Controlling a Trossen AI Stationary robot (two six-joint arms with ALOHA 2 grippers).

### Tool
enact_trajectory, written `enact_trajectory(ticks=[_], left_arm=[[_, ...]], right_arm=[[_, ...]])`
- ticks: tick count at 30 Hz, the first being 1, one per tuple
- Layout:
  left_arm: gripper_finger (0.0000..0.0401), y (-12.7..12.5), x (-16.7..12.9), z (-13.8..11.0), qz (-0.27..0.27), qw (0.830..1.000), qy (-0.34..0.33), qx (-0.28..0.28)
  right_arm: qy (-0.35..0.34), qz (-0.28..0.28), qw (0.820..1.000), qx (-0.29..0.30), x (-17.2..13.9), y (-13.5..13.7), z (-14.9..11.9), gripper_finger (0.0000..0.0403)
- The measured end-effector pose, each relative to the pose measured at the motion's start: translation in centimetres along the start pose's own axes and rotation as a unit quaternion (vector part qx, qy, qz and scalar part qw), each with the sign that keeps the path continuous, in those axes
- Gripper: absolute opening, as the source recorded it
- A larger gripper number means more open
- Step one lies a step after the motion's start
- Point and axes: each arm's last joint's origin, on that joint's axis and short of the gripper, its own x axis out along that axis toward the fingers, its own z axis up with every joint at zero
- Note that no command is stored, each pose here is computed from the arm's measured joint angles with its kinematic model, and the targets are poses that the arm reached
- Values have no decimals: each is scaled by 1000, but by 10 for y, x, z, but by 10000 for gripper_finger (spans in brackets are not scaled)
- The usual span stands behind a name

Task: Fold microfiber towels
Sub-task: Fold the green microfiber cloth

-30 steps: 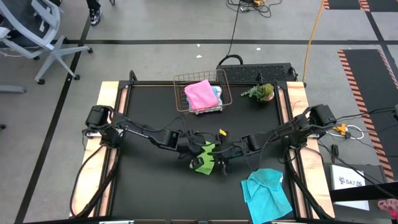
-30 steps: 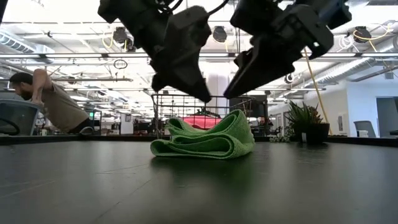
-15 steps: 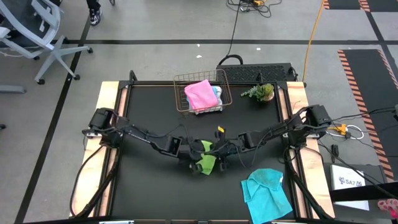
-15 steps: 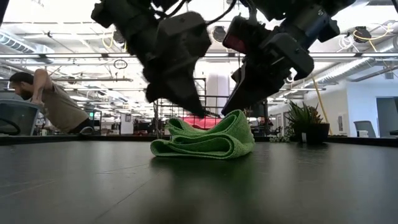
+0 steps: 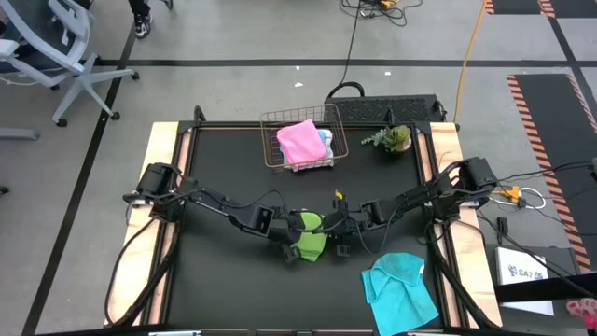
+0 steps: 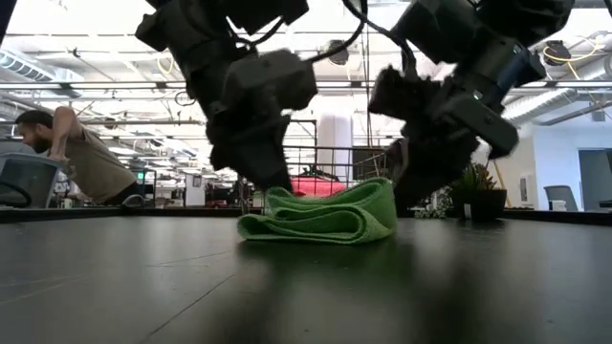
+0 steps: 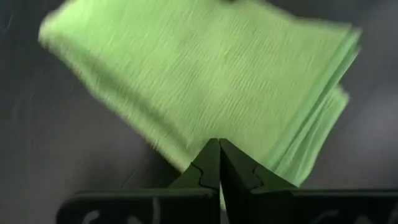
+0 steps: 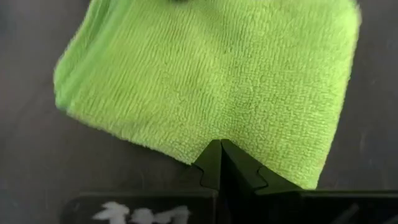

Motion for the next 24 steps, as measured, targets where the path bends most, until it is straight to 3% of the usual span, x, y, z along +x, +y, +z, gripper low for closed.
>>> enact_trajectory(ticks=[7,14,19,24], left_arm=[[11,5,9,-11,28,999,44,6],[6,6,4,-9,30,999,46,3],[3,10,-16,-9,46,997,56,1],[9,6,-33,5,14,1000,2,-5]], right_arm=[[-11,-3,1000,6,1,-5,-1,0],[-109,50,992,39,-15,1,22,0],[-109,89,990,29,-23,13,22,0],[-73,105,992,19,-15,25,12,0]])
